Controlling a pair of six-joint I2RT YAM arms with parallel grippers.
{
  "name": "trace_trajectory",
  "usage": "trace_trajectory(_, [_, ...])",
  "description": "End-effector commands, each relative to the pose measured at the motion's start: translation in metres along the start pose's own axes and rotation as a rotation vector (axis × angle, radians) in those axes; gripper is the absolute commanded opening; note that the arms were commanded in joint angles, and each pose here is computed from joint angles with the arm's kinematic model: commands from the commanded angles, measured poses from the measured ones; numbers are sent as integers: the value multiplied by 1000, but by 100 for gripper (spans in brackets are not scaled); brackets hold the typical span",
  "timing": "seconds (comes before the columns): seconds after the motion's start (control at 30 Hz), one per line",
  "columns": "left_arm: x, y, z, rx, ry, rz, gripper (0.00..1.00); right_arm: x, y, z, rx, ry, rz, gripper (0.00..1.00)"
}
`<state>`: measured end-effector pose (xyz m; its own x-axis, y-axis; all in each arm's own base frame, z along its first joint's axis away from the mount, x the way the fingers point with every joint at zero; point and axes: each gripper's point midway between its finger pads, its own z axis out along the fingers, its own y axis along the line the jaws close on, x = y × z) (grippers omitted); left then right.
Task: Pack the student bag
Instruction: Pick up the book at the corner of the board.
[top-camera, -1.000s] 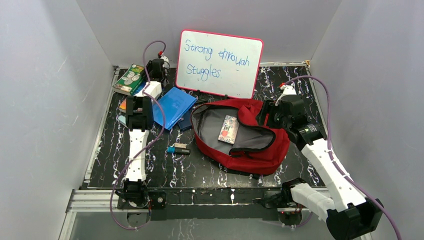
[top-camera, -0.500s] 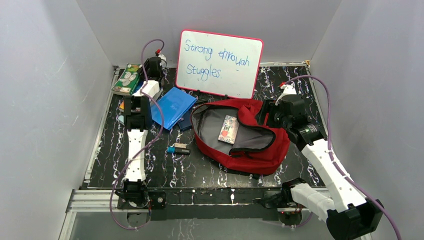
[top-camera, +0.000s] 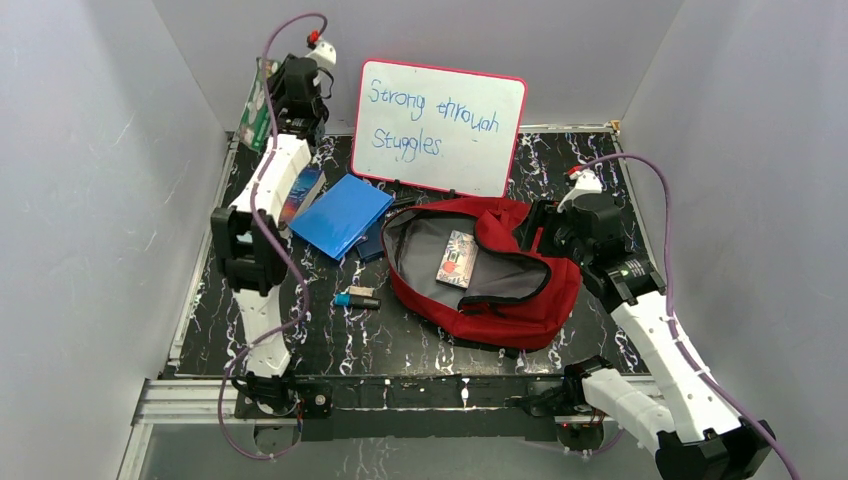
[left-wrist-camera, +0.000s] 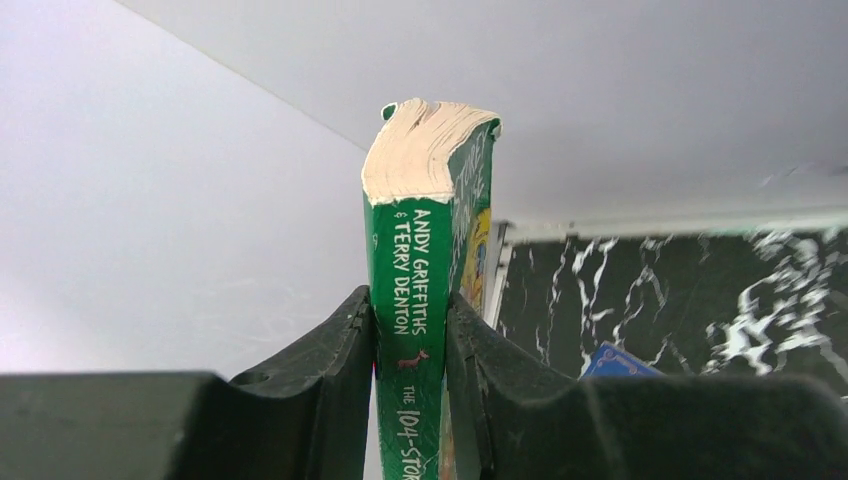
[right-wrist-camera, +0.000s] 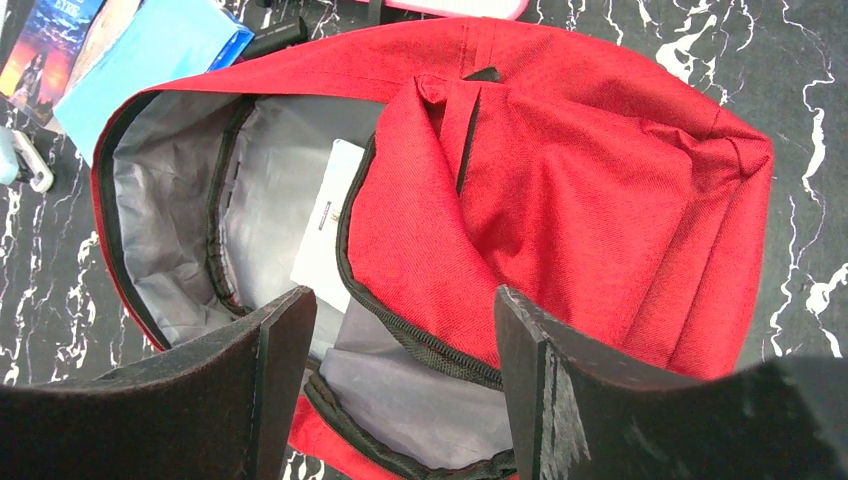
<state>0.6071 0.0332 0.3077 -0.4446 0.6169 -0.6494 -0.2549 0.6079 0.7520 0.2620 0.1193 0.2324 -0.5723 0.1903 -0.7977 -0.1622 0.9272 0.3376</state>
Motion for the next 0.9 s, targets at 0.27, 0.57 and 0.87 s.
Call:
trace_trajectory(0.27, [-94,90,-179,448,-338,-592,0,-42,45,-17,-224,-162,14,76])
trace_trajectory(0.57, [-124,28,-353,1350,-604,-703,0,-75,99,-41,-536,-334,-67,82])
trace_trajectory(0.87, [-103,-16,-451,1771,-689,-542,0,-83,163,-111,-944,-344,-559,84])
